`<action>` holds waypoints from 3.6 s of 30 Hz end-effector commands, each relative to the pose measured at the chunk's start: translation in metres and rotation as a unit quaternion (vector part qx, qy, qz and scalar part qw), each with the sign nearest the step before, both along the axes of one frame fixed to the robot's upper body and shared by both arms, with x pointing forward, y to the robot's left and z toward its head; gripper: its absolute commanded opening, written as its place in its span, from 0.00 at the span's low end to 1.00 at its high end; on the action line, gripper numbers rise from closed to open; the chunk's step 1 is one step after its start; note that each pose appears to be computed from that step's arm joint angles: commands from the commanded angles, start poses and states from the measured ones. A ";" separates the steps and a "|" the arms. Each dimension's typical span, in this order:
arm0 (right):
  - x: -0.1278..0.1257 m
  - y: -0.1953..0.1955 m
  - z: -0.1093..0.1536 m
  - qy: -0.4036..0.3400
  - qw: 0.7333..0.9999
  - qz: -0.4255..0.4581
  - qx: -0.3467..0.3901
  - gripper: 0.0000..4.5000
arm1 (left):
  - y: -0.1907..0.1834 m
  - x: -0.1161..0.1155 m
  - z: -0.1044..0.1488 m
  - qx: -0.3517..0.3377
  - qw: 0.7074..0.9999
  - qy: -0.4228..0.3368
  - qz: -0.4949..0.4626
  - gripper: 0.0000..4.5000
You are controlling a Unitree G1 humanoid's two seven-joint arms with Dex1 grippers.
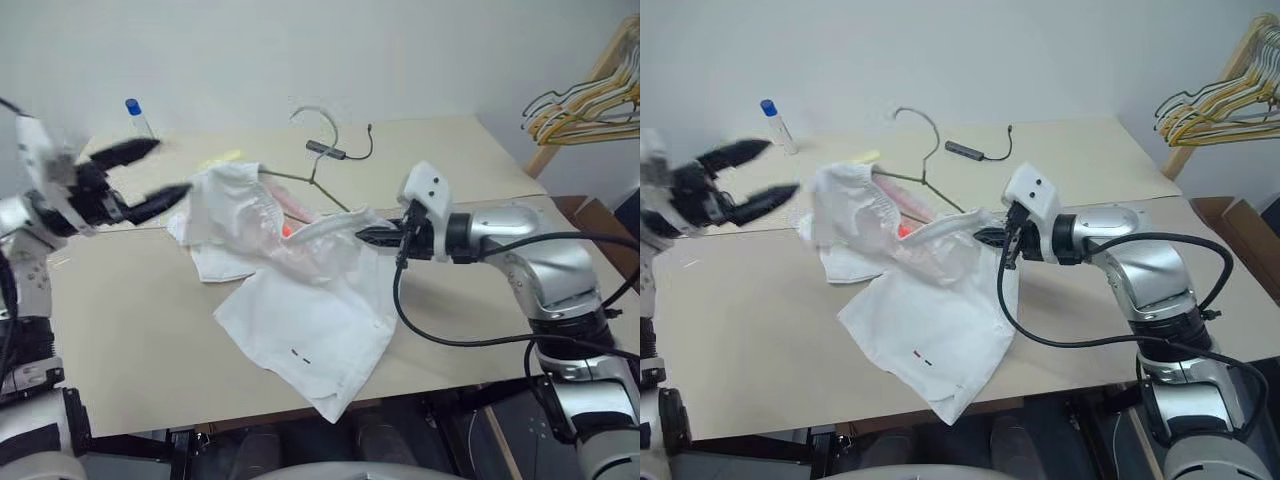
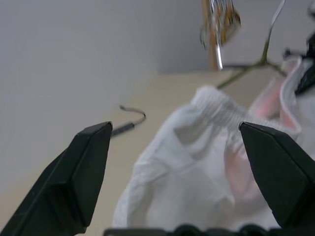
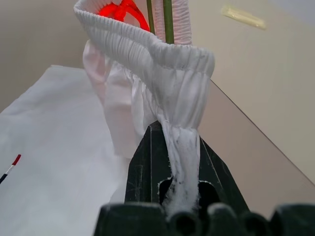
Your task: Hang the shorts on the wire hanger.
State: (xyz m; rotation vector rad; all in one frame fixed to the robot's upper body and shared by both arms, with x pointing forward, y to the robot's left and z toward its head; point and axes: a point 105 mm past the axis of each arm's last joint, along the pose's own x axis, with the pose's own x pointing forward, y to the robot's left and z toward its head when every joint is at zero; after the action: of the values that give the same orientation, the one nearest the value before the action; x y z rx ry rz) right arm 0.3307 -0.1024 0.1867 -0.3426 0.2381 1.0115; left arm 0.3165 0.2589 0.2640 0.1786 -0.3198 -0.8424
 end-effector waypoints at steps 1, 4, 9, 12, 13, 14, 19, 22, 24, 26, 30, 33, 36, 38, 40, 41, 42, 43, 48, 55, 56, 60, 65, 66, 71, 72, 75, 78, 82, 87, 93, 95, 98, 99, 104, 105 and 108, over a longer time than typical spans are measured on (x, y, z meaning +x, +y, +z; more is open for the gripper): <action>0.014 -0.030 0.020 -0.005 0.993 -0.108 0.038 0.00 | 0.001 -0.018 0.025 -0.054 0.997 -0.054 -0.016 0.99; 0.020 -0.061 0.015 0.015 0.978 -0.205 0.036 0.00 | -0.003 -0.022 0.023 -0.075 0.995 -0.056 -0.017 0.99; 0.017 -0.121 0.004 0.078 0.929 -0.361 0.027 0.00 | -0.018 -0.027 0.010 -0.076 0.996 -0.038 -0.040 0.99; 0.004 -0.162 0.001 0.100 0.890 -0.445 0.020 0.00 | -0.025 -0.029 0.007 -0.076 0.995 -0.032 -0.062 0.99; -0.001 -0.174 0.001 0.102 0.875 -0.473 0.016 0.00 | -0.026 -0.027 0.007 -0.076 0.994 -0.031 -0.067 0.99; -0.003 -0.181 0.000 0.103 0.866 -0.490 0.014 0.00 | -0.027 -0.026 0.007 -0.076 0.994 -0.031 -0.070 0.99; -0.022 -0.233 0.011 0.089 0.782 -0.617 0.019 0.00 | -0.032 -0.018 0.012 -0.073 0.993 -0.031 -0.091 0.99; -0.030 -0.254 0.018 0.069 0.726 -0.683 0.038 0.00 | -0.035 -0.015 0.013 -0.068 0.992 -0.035 -0.098 0.99; -0.035 -0.265 0.021 0.050 0.692 -0.719 0.030 0.00 | -0.036 -0.014 0.014 -0.067 0.992 -0.036 -0.102 0.99; -0.039 -0.273 0.028 0.018 0.657 -0.754 0.013 0.00 | -0.039 -0.014 0.014 -0.064 0.991 -0.036 -0.111 0.99; -0.043 -0.281 0.044 -0.040 0.599 -0.800 0.011 0.00 | -0.042 -0.016 0.014 -0.057 0.990 -0.036 -0.122 0.99; -0.044 -0.287 0.051 -0.074 0.558 -0.826 0.001 0.00 | -0.047 -0.019 0.012 -0.058 0.989 -0.035 -0.129 0.99; -0.041 -0.291 0.056 -0.086 0.533 -0.841 0.028 0.00 | -0.050 -0.020 0.007 -0.056 0.989 -0.030 -0.130 0.99; -0.037 -0.295 0.064 -0.098 0.522 -0.846 0.043 0.00 | -0.052 -0.021 0.005 -0.052 0.989 -0.026 -0.133 0.99; -0.032 -0.298 0.068 -0.098 0.521 -0.846 0.059 0.00 | -0.053 -0.023 0.004 -0.047 0.990 -0.023 -0.134 0.99; -0.028 -0.300 0.067 -0.091 0.520 -0.846 0.070 0.00 | -0.053 -0.023 0.003 -0.044 0.990 -0.020 -0.133 0.99; -0.025 -0.302 0.067 -0.082 0.520 -0.846 0.082 0.00 | -0.053 -0.023 0.002 -0.042 0.990 -0.017 -0.132 0.99; -0.023 -0.305 0.066 -0.074 0.516 -0.848 0.098 0.00 | -0.053 -0.025 0.001 -0.039 0.990 -0.014 -0.133 0.99; -0.016 -0.316 0.060 -0.026 0.500 -0.855 0.136 0.00 | -0.054 -0.031 -0.004 -0.030 0.990 -0.003 -0.139 0.99; -0.014 -0.334 0.058 -0.007 0.476 -0.865 0.157 0.00 | -0.051 -0.035 -0.008 -0.019 0.991 0.018 -0.135 0.99; -0.014 -0.337 0.057 -0.007 0.474 -0.867 0.155 0.00 | -0.051 -0.035 -0.009 -0.017 0.991 0.019 -0.134 0.99; -0.016 -0.342 0.051 0.008 0.461 -0.873 0.158 0.00 | -0.052 -0.036 -0.007 -0.016 0.990 0.021 -0.140 0.99; -0.012 -0.338 0.041 0.026 0.461 -0.874 0.152 0.00 | -0.058 -0.039 -0.005 -0.028 0.985 0.015 -0.168 0.99; -0.011 -0.337 0.040 0.027 0.459 -0.876 0.147 0.00 | -0.059 -0.040 -0.005 -0.030 0.984 0.013 -0.172 0.99; -0.011 -0.338 0.037 0.021 0.458 -0.879 0.126 0.00 | -0.066 -0.042 -0.001 -0.037 0.979 0.001 -0.200 0.99; -0.012 -0.340 0.037 0.015 0.456 -0.882 0.114 0.00 | -0.067 -0.042 0.000 -0.039 0.979 -0.001 -0.202 0.99; -0.013 -0.342 0.036 0.007 0.468 -0.878 0.097 0.00 | -0.068 -0.041 0.000 -0.038 0.978 -0.001 -0.206 0.99; -0.012 -0.341 0.036 -0.004 0.474 -0.878 0.070 0.15 | -0.069 -0.039 -0.005 -0.031 0.978 0.004 -0.206 1.00; -0.013 -0.340 0.040 -0.016 0.467 -0.882 0.060 0.41 | -0.073 -0.036 -0.007 -0.028 0.978 0.005 -0.206 1.00; -0.016 -0.338 0.052 -0.062 0.454 -0.888 0.019 0.79 | -0.074 -0.033 -0.008 -0.027 0.979 0.006 -0.204 1.00; -0.019 -0.324 0.069 -0.136 0.430 -0.892 -0.029 1.00 | -0.073 -0.029 -0.010 -0.023 0.979 0.007 -0.201 1.00; -0.017 -0.316 0.074 -0.162 0.434 -0.885 -0.042 1.00 | -0.075 -0.029 -0.011 -0.022 0.979 0.007 -0.202 1.00; -0.013 -0.302 0.091 -0.229 0.430 -0.870 -0.079 1.00 | -0.075 -0.028 -0.010 -0.021 0.979 0.006 -0.202 1.00; -0.011 -0.296 0.098 -0.256 0.430 -0.862 -0.087 1.00 | -0.075 -0.028 -0.010 -0.022 0.979 0.006 -0.202 1.00; 0.008 -0.251 0.129 -0.386 0.488 -0.780 -0.070 1.00 | -0.070 -0.029 -0.015 -0.014 0.983 0.012 -0.182 1.00; 0.013 -0.240 0.131 -0.401 0.508 -0.759 -0.069 1.00 | -0.069 -0.029 -0.019 -0.005 0.985 0.020 -0.174 1.00; 0.034 -0.199 0.129 -0.423 0.595 -0.680 -0.067 1.00 | -0.061 -0.031 -0.037 0.032 0.989 0.051 -0.135 1.00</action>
State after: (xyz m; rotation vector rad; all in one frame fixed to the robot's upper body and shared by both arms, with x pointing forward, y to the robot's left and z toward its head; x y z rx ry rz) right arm 0.3593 -0.3277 0.3020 -0.5529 -0.2272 -0.8944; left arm 0.2881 0.1947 0.2210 0.0825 -0.2218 -1.1577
